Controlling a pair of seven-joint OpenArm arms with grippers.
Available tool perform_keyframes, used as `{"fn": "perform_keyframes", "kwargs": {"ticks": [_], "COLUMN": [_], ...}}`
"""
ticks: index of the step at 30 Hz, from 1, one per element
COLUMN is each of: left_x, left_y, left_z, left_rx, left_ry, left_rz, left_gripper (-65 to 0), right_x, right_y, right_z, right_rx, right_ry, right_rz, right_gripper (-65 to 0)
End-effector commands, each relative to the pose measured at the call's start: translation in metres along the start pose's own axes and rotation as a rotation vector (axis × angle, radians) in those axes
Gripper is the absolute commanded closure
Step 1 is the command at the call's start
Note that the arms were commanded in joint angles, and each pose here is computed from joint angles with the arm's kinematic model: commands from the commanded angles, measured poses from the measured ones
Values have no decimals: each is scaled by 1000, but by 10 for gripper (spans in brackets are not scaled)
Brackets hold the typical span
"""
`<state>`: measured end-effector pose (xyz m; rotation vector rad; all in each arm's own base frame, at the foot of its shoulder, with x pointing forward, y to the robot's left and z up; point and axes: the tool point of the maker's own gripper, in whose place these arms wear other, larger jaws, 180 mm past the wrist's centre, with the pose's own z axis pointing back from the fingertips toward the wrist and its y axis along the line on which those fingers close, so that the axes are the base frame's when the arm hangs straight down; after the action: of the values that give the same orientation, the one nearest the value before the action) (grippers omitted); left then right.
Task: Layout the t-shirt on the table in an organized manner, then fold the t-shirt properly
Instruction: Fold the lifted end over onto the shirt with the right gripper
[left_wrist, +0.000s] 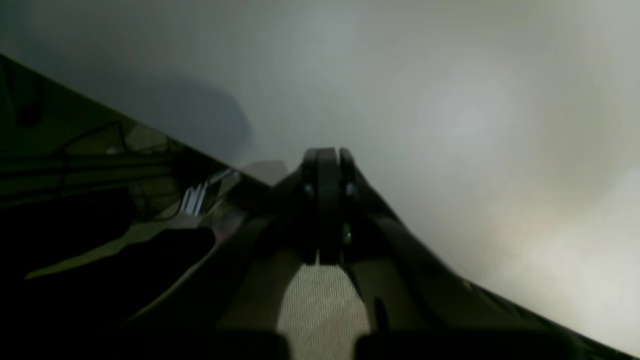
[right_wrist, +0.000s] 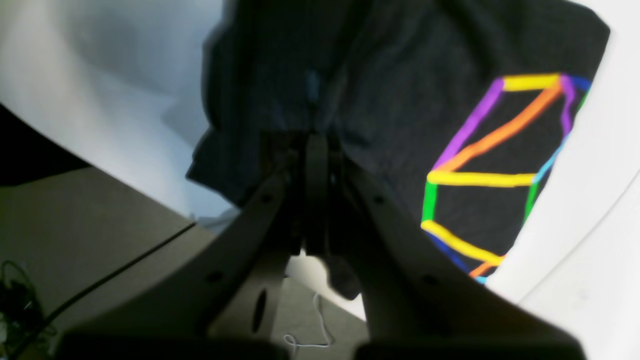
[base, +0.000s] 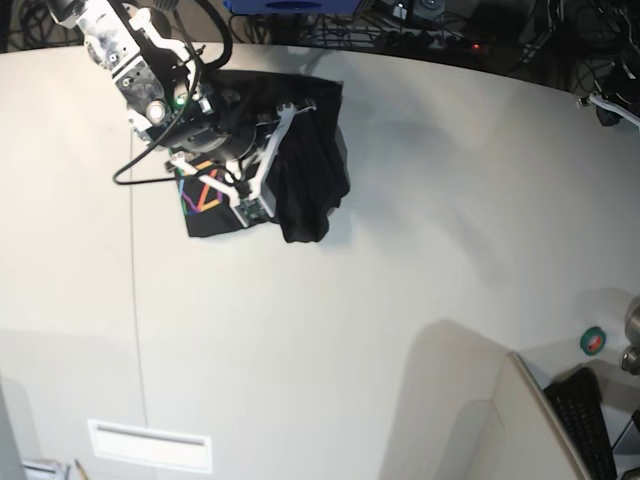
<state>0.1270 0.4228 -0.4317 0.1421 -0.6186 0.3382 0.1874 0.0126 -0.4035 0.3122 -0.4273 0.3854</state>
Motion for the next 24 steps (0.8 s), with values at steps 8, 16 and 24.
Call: {"fn": "perform_keyframes", "kwargs": {"ticks": [8, 16, 24], "left_x": [8, 7, 6], "left_y": [8, 10, 7], "left_z": [5, 5, 4], "left_rx": [13, 20, 12], "left_ry": [-19, -16, -14], "left_rz": [-16, -15, -16], "left_gripper": [0, 0, 0], "right_x": [-19, -3, -2], "right_y": [57, -12, -95], "right_z": [-5, 9, 7], "right_rx": [101, -208, -389], "right_ry": [36, -75, -111], "right_rz": [171, 187, 55], "right_gripper": [-200, -92, 0]}}
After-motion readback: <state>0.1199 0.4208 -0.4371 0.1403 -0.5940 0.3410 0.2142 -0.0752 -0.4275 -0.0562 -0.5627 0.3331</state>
